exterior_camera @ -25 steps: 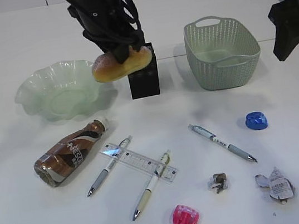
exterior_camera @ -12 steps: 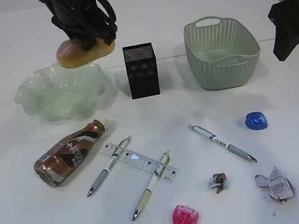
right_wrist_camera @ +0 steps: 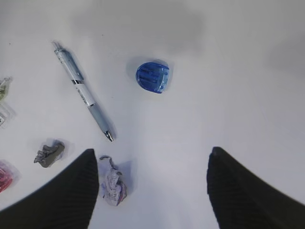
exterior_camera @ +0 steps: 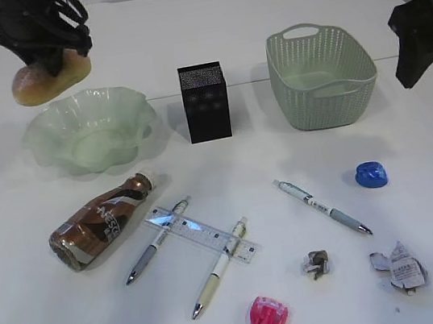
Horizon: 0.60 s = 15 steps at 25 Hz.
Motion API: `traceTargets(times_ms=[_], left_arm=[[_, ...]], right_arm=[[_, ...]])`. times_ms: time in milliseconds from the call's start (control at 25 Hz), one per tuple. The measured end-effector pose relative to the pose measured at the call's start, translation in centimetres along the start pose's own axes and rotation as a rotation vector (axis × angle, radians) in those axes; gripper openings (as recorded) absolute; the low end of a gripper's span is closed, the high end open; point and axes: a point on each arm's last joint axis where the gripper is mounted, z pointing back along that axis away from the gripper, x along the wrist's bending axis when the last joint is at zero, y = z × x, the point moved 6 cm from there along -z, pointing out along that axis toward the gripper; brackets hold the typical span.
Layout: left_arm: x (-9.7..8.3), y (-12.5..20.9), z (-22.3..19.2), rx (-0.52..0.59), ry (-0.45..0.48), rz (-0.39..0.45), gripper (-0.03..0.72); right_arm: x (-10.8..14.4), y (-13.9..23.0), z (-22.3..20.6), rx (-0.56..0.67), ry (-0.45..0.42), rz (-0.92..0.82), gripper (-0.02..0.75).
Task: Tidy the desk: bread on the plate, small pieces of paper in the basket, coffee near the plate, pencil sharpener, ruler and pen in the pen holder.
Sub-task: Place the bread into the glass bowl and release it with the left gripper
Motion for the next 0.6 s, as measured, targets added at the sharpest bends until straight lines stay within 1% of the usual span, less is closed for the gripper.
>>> traceTargets(times_ms=[160, 320, 440, 600], left_arm=[[2.2, 0.7, -1.1, 0.028, 0.065, 0.102, 0.211], [3.3, 1.0, -1.6, 0.039, 0.123, 0.170, 0.212], [3.2, 1.4, -2.7, 0.061, 0.151, 0.192, 0.213], [1.6, 1.2, -4.7, 0.063, 0.218, 0.212, 0.215]], right_arm=[[0.0, 0.0, 0.0, 0.000, 0.000, 0.000, 0.551], [0.0, 0.0, 0.0, 0.000, 0.000, -0.002, 0.551], [0.0, 0.0, 0.0, 0.000, 0.000, -0.027, 0.551], [0.0, 0.0, 0.0, 0.000, 0.000, -0.036, 0.551]])
